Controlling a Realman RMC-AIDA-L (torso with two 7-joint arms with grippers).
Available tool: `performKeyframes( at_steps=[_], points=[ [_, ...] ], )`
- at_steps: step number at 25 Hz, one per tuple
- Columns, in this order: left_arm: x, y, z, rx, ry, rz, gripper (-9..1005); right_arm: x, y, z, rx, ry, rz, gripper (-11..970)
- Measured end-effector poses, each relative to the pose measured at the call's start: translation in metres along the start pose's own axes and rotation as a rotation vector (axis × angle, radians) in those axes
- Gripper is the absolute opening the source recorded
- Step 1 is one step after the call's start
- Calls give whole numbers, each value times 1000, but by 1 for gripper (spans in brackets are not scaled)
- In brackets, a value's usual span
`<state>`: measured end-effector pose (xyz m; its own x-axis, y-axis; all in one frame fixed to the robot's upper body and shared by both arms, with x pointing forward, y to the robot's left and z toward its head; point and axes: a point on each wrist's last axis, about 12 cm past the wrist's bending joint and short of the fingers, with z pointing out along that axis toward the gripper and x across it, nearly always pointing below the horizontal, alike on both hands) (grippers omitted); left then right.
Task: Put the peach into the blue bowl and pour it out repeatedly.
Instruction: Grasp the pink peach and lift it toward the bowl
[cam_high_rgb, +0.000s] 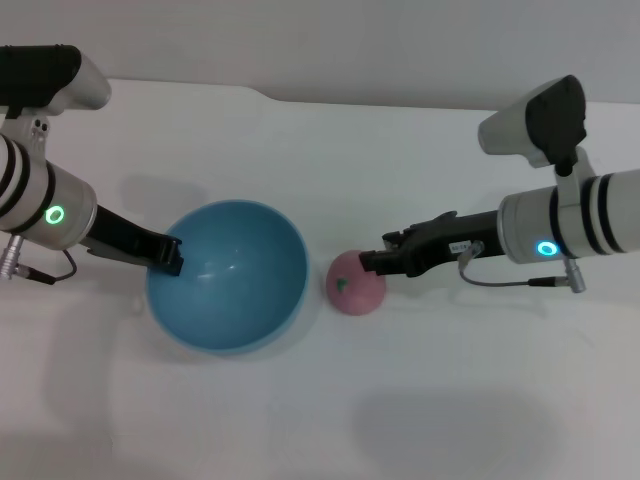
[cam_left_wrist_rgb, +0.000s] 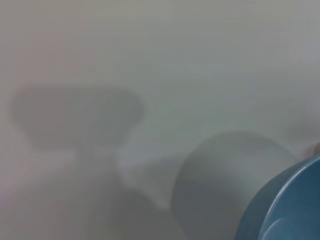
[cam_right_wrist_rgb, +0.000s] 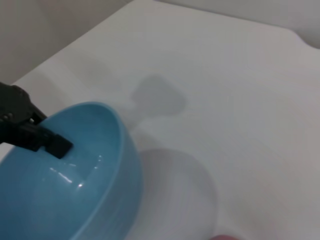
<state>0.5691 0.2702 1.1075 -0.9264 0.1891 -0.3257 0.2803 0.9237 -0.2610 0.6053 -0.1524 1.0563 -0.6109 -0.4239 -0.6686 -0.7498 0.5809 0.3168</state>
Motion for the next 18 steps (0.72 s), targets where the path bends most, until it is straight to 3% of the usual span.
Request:
performKeyframes(
  at_steps=[18],
  points=[
    [-4, -7, 2, 3, 8, 21, 0, 19, 16, 25, 55, 31, -25, 451]
  ],
)
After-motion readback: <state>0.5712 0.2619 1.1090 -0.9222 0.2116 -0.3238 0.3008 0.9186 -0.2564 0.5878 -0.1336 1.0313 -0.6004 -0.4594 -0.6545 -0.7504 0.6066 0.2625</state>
